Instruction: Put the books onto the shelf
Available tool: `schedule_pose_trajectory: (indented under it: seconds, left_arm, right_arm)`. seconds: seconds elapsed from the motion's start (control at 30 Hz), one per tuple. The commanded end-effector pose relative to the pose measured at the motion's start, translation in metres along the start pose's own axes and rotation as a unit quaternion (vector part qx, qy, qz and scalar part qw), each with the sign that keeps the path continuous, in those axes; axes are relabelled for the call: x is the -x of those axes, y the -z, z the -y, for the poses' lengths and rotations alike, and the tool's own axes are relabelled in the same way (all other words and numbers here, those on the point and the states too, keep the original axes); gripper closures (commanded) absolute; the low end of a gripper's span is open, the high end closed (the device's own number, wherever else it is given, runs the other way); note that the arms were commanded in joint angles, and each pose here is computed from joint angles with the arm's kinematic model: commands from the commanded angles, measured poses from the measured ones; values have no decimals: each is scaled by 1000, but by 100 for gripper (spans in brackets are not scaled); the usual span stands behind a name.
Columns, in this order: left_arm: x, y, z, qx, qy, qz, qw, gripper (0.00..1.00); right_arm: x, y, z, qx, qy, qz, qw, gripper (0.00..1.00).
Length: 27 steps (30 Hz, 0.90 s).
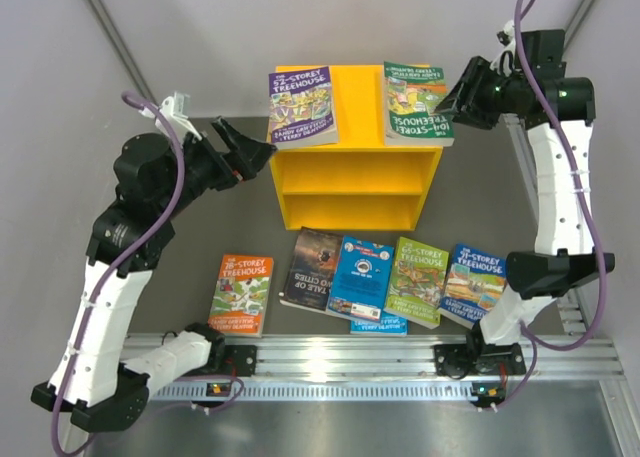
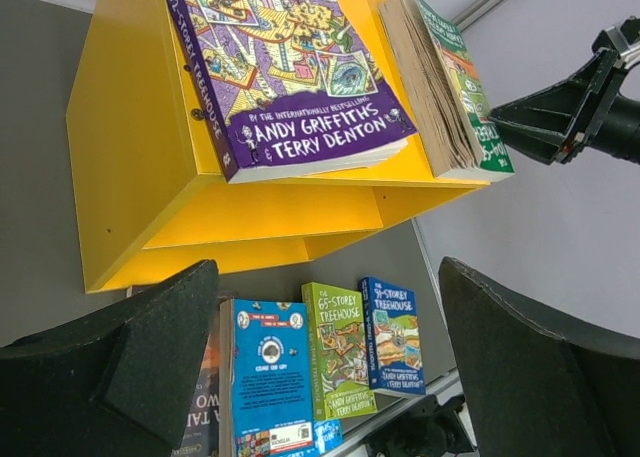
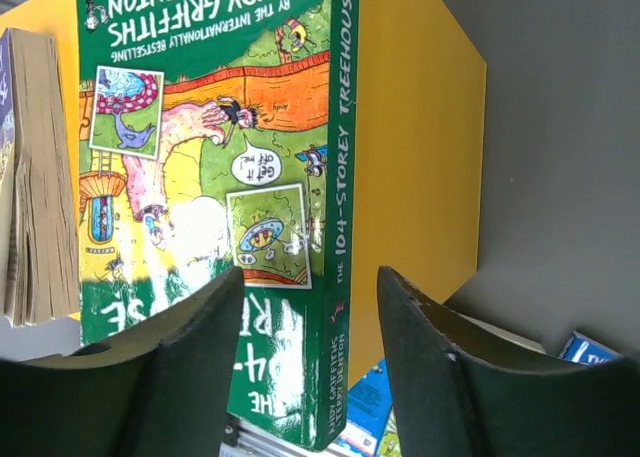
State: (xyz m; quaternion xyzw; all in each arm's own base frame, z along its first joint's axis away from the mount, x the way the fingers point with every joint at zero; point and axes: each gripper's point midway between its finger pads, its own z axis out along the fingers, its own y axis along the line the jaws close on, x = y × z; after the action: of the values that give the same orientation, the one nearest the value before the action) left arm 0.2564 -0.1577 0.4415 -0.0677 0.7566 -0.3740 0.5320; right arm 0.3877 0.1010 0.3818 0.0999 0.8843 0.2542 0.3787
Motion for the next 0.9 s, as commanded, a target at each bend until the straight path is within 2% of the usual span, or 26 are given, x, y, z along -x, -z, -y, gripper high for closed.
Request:
schedule_pose_trajectory:
  seconds: [0.0, 0.3, 0.87]
  left_arm:
    - [3, -3, 1, -2, -11, 1, 1000, 4]
    - [6, -8, -2, 5, -19, 3, 1000, 5]
    - [1, -17, -7, 11, -28, -11, 999, 5]
  right_arm:
    - [18, -3, -6, 19, 0, 30, 999, 54]
    - [21, -18, -10, 32, -5, 23, 999, 71]
    - [15, -45, -22, 39, 2, 8, 999, 74]
